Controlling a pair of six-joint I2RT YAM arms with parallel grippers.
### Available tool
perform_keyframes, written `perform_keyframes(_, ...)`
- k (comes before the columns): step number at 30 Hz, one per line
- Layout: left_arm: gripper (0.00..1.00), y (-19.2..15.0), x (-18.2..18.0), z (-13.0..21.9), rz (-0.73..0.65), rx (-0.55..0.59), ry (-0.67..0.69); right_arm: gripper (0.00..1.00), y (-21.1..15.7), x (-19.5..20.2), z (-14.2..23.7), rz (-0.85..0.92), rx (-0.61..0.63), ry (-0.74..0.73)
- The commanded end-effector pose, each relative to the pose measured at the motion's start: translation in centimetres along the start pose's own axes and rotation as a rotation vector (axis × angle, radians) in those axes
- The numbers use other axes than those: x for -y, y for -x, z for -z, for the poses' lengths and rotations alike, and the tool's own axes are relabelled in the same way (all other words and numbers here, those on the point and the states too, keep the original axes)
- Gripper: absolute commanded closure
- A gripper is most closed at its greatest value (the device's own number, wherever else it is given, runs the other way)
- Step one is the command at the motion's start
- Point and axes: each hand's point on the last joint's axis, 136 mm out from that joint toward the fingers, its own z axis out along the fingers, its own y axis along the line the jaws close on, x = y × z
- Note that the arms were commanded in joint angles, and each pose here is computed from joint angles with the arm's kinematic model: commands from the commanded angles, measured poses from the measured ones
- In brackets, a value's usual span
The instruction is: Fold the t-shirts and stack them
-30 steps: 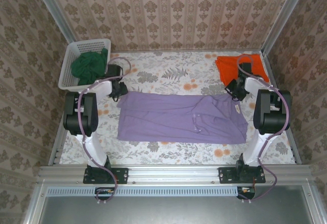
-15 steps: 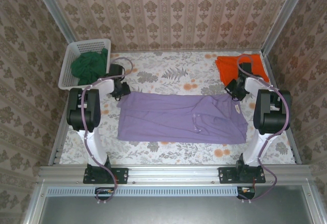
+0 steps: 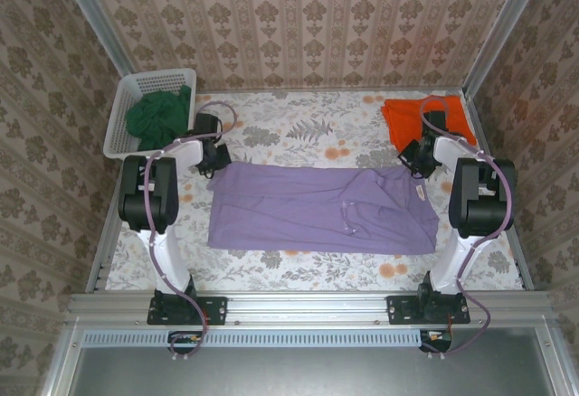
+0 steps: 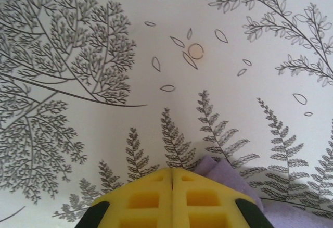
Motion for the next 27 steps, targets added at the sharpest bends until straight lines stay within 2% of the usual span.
perform_keyframes(1, 1.00, 1.1, -0.7, 1.8, 0.024, 0.067, 0.030, 0.99, 0.6, -0.3, 0.0, -0.014, 0.005, 0.015)
perform_keyframes(3, 1.00, 1.3, -0.4, 2.0, 0.025, 0.066, 0.006, 0.99, 0.5, -0.3, 0.0, -0.015, 0.001, 0.017)
perform_keyframes(5, 0.80, 1.3, 0.1, 2.2, 0.020, 0.061, -0.019, 0.99, 0.6, -0.4, 0.0, -0.013, 0.002, 0.018)
perform_keyframes(9, 0.68, 1.5, 1.0, 2.4, 0.012, 0.057, -0.049, 0.99, 0.5, -0.5, 0.1, -0.012, 0.000, 0.022)
perform_keyframes(13, 0.62, 1.0, 1.9, 1.8, -0.025, 0.031, -0.054, 0.99, 0.5, -0.4, 0.0, -0.011, -0.002, 0.020)
perform_keyframes(17, 0.61, 0.3, 2.5, 1.0, -0.046, 0.006, -0.063, 1.00, 0.5, -0.4, 0.0, -0.011, -0.003, 0.024)
perform_keyframes(23, 0.67, -0.1, 2.4, 0.1, -0.054, -0.018, -0.050, 1.00, 0.5, -0.3, -0.1, -0.014, -0.007, 0.024)
perform_keyframes(27, 0.80, -0.1, 2.4, 0.0, -0.058, -0.024, -0.043, 1.00, 0.4, -0.3, -0.1, -0.011, -0.009, 0.022)
